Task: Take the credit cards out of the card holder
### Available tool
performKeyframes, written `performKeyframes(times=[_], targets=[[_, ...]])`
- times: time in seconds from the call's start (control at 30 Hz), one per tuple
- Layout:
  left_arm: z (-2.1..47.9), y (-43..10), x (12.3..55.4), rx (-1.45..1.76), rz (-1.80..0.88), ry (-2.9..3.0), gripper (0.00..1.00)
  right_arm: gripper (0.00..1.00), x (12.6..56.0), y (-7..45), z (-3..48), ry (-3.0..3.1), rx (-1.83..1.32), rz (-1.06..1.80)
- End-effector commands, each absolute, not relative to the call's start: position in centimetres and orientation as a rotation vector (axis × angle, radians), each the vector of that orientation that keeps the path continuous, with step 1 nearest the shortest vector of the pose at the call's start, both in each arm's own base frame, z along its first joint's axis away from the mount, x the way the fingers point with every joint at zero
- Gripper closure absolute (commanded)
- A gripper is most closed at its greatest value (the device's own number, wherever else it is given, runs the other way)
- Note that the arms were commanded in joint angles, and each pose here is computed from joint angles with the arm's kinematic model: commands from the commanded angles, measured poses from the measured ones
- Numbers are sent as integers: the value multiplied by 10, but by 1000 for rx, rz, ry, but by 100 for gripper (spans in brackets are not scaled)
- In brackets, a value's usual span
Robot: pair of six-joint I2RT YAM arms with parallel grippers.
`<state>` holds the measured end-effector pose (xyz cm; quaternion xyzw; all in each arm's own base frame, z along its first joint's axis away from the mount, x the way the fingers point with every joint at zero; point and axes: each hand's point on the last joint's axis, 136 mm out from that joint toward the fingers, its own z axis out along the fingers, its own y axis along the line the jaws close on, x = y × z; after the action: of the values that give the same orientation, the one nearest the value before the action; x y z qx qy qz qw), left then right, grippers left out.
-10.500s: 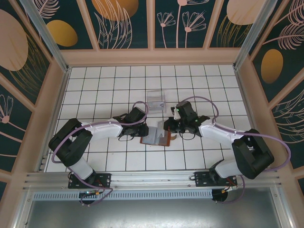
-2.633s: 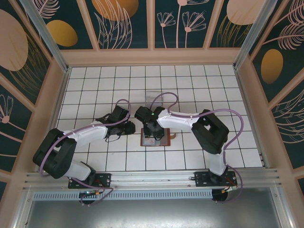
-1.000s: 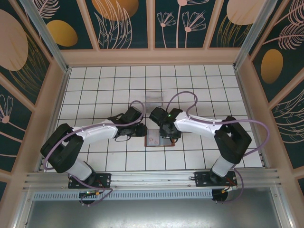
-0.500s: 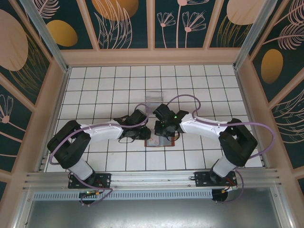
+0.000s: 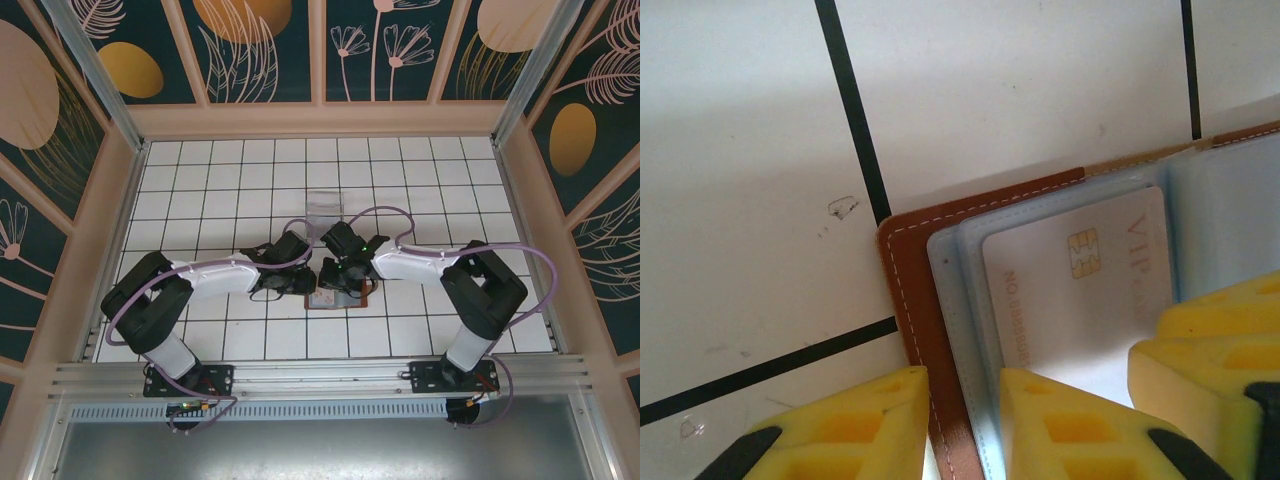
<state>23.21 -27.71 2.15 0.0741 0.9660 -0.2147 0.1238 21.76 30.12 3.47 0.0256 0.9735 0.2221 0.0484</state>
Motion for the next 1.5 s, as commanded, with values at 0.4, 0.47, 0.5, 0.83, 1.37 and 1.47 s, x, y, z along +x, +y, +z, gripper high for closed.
performKeyframes(times=[0.4, 0.47, 0.5, 0.83, 1.37, 1.47], targets=[[5, -267, 223, 200, -558, 2876, 73, 70, 218, 286, 22, 2990, 76, 542], [5, -267, 223, 200, -560, 2875, 73, 70, 218, 284, 20, 2995, 76, 517], [5, -267, 223, 201, -559, 2875, 73, 70, 217, 283, 18, 2999, 73, 502], [12, -268, 226, 199, -563, 2857, 71, 70, 215, 276, 13, 3012, 50, 398], [26, -273, 230, 205, -591, 2831, 71, 70, 223, 286, 45, 2948, 40, 455], [30, -277, 232, 209, -611, 2824, 71, 70, 223, 286, 46, 2944, 45, 470]])
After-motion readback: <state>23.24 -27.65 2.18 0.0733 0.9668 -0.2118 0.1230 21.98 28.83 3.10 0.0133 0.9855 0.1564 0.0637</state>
